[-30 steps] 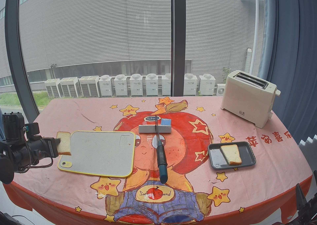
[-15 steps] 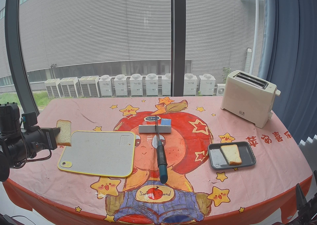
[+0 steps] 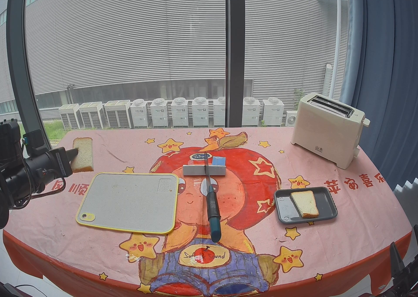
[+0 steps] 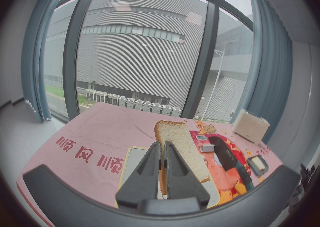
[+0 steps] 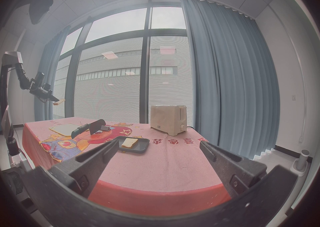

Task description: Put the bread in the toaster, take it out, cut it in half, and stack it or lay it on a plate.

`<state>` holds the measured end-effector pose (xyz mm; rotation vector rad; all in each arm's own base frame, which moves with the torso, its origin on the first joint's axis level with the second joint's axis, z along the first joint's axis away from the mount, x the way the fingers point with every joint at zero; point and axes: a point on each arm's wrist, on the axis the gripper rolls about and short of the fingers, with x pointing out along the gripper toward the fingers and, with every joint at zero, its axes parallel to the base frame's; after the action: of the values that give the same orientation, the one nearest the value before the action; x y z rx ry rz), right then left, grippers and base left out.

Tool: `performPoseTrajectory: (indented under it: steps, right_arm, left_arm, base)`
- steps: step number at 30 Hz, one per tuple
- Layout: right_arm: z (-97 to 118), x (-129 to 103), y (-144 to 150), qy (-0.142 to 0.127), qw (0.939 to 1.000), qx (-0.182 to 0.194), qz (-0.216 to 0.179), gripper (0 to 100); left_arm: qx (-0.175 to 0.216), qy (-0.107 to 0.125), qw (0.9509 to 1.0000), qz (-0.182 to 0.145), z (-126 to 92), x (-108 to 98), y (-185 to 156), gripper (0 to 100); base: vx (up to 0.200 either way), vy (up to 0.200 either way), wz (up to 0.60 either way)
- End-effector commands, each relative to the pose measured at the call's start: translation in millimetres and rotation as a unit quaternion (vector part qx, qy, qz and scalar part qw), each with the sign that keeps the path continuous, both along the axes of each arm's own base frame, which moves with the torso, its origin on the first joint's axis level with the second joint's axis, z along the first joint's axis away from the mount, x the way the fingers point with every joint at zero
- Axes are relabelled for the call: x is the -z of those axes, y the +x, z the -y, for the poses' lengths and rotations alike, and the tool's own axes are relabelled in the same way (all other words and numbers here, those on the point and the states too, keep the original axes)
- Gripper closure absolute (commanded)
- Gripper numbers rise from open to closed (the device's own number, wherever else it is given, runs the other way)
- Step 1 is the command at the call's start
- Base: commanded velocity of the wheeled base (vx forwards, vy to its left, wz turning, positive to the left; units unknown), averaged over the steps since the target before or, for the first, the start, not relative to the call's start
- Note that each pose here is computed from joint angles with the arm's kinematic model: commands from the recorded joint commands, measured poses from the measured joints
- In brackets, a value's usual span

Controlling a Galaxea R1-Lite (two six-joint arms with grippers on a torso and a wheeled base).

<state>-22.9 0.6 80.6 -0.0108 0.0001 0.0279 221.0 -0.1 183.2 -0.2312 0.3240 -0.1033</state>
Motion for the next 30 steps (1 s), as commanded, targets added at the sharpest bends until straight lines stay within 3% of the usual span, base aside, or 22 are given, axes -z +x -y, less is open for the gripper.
performPoseTrajectory:
  steps: [1,7,12,30]
  right_arm:
    - [0.0,5.2,0.2,0.000,1.0000,-0.001,-0.001,0]
    - [0.0,5.2,0.2,0.000,1.0000,-0.001,-0.001,0]
    - [0.0,5.2,0.2,0.000,1.0000,-0.001,-0.001,0]
    - [0.0,5.2,0.2,0.000,1.0000,-0.001,-0.001,0]
  left_arm:
    - [-0.011,-0.018,0.9998,0.004,-1.5,-2.8,11.1,100]
    - [-0.016,-0.017,0.9993,0.030,-2.4,-3.3,14.1,100]
    - [-0.017,-0.017,0.9992,0.032,-2.5,-2.8,14.6,100]
    - [-0.005,-0.019,0.9995,0.024,0.4,2.0,11.2,100]
  base:
    - [0.000,0.000,0.00]
    - [0.000,0.000,0.00]
    - [0.000,0.000,0.00]
    - [-0.200,0.000,0.00]
